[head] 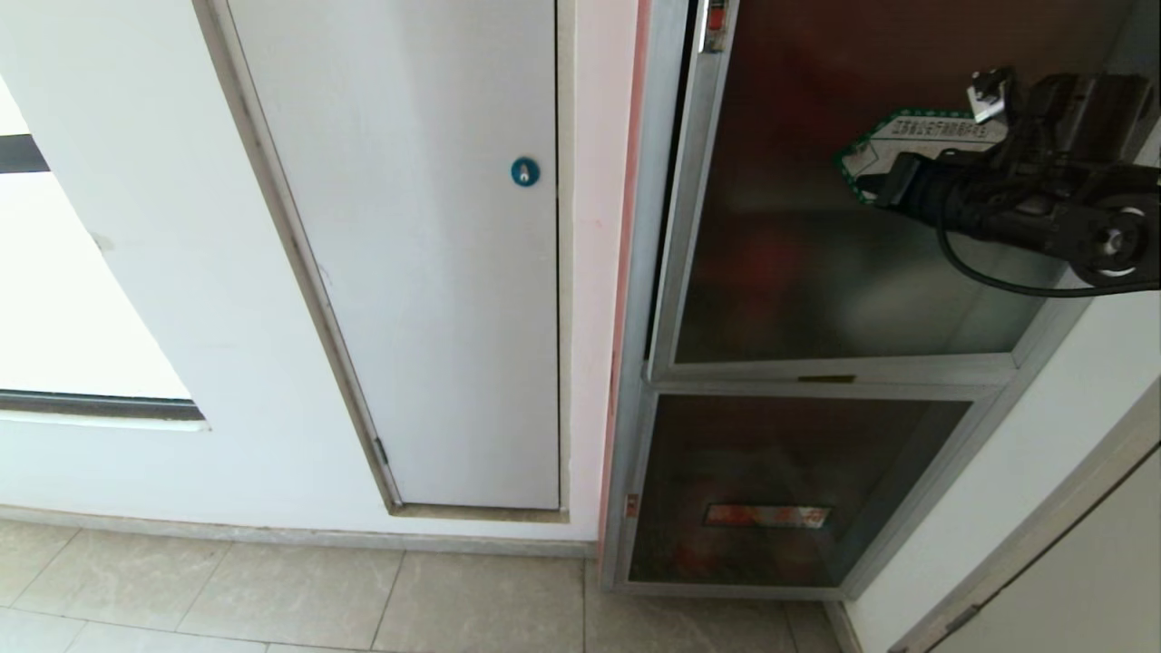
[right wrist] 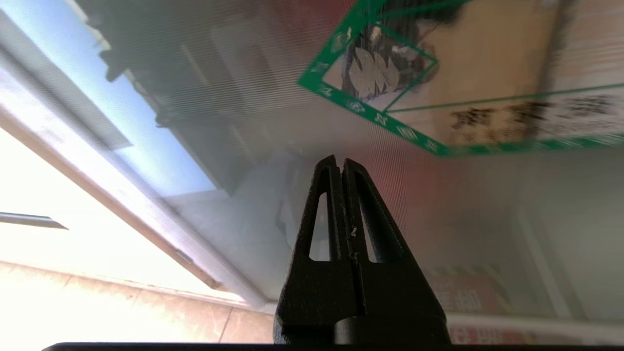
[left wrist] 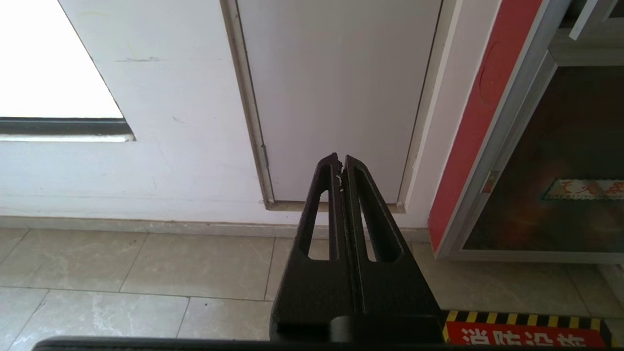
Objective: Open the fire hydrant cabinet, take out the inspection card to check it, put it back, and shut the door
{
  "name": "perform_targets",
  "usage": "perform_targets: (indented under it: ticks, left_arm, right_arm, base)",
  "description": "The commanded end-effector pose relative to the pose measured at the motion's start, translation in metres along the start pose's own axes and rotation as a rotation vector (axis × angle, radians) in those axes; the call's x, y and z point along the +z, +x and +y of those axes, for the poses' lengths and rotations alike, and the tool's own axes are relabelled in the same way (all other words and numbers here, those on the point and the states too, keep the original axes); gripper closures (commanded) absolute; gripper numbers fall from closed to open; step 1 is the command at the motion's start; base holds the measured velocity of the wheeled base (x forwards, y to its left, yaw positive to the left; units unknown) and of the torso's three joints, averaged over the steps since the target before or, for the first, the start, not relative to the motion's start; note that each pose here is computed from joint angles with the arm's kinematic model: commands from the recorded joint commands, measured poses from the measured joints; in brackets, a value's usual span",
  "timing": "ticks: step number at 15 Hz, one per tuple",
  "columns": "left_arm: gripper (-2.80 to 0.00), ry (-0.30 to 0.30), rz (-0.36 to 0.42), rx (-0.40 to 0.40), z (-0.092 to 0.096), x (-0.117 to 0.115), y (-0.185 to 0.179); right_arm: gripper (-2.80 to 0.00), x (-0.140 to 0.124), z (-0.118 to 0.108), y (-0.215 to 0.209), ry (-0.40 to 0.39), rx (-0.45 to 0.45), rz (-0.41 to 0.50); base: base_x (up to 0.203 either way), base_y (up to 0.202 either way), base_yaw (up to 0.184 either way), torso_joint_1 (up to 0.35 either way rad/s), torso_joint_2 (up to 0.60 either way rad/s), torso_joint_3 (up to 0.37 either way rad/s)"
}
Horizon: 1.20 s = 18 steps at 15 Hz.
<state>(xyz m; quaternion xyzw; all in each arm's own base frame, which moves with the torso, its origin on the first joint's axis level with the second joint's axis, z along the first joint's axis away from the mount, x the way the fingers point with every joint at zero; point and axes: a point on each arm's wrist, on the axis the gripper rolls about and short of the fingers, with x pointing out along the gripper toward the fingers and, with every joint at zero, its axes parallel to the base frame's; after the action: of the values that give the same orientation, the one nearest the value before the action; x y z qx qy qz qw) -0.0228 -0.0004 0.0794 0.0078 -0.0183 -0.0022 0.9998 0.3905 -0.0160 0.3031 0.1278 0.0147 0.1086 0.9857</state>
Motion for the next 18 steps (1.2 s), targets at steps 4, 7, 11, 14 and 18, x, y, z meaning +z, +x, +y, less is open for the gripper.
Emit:
perform_targets:
  ticks: [4, 7, 11, 14, 18]
  left_arm:
    - [0.0, 0.0, 0.014, 0.0, 0.0, -0.004, 0.001]
    - [0.0, 0.0, 0.014, 0.0, 0.0, -0.004, 0.001]
    - [0.0, 0.0, 0.014, 0.0, 0.0, -0.004, 0.001]
    - [0.0, 0.0, 0.014, 0.0, 0.0, -0.004, 0.001]
    - [0.0, 0.0, 0.014, 0.0, 0.0, -0.004, 0.001]
  right_arm:
    - [0.0, 0.032, 0.036, -0.094, -0.019, 0.022, -0.076]
    - [0.0, 0.028, 0.052, -0.155, -0.023, -0.005, -0.105]
    - [0.0, 0.016, 0.072, -0.235, -0.047, -0.025, -0.183]
    - [0.0, -0.001, 0.082, -0.286, -0.082, -0.023, -0.216]
    - [0.0, -0.025, 0.093, -0.345, -0.117, -0.014, -0.264]
  base:
    - [0.0, 0.0, 0.0, 0.0, 0.0, 0.0]
    - [0.0, 0.0, 0.0, 0.0, 0.0, 0.0]
    - [0.0, 0.0, 0.0, 0.0, 0.0, 0.0]
    - [0.0, 0.0, 0.0, 0.0, 0.0, 0.0]
    - [0.0, 0.0, 0.0, 0.0, 0.0, 0.0]
